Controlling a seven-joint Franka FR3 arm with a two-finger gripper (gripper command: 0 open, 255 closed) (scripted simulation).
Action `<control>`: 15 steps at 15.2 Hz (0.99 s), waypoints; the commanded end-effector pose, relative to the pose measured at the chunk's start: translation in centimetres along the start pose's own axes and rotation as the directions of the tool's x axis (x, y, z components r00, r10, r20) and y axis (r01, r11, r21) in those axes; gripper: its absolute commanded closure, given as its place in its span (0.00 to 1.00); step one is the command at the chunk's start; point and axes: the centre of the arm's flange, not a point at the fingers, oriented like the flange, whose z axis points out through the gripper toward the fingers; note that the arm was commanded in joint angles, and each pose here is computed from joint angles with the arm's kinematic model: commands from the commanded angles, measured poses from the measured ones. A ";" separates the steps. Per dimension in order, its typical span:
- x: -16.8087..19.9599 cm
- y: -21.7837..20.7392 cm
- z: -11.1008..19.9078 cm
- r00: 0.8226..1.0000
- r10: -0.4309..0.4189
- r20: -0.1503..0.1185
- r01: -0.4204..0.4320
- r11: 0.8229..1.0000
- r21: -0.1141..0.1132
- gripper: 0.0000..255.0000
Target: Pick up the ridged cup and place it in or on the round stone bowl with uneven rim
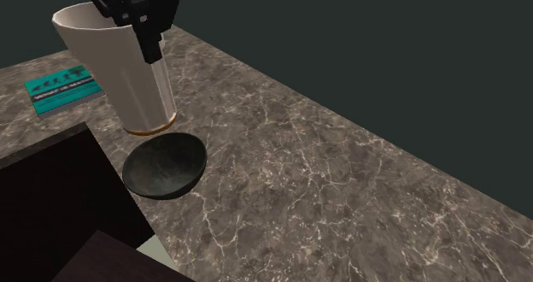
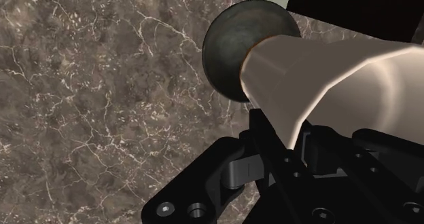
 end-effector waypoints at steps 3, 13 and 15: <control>-1.8 -1.6 0.9 1.000 0.002 -0.001 -0.002 1.000 0.000 1.00; -1.6 -1.0 6.1 1.000 0.002 -0.001 -0.002 1.000 0.000 1.00; -1.6 -0.8 7.2 1.000 0.002 -0.001 -0.002 1.000 0.000 1.00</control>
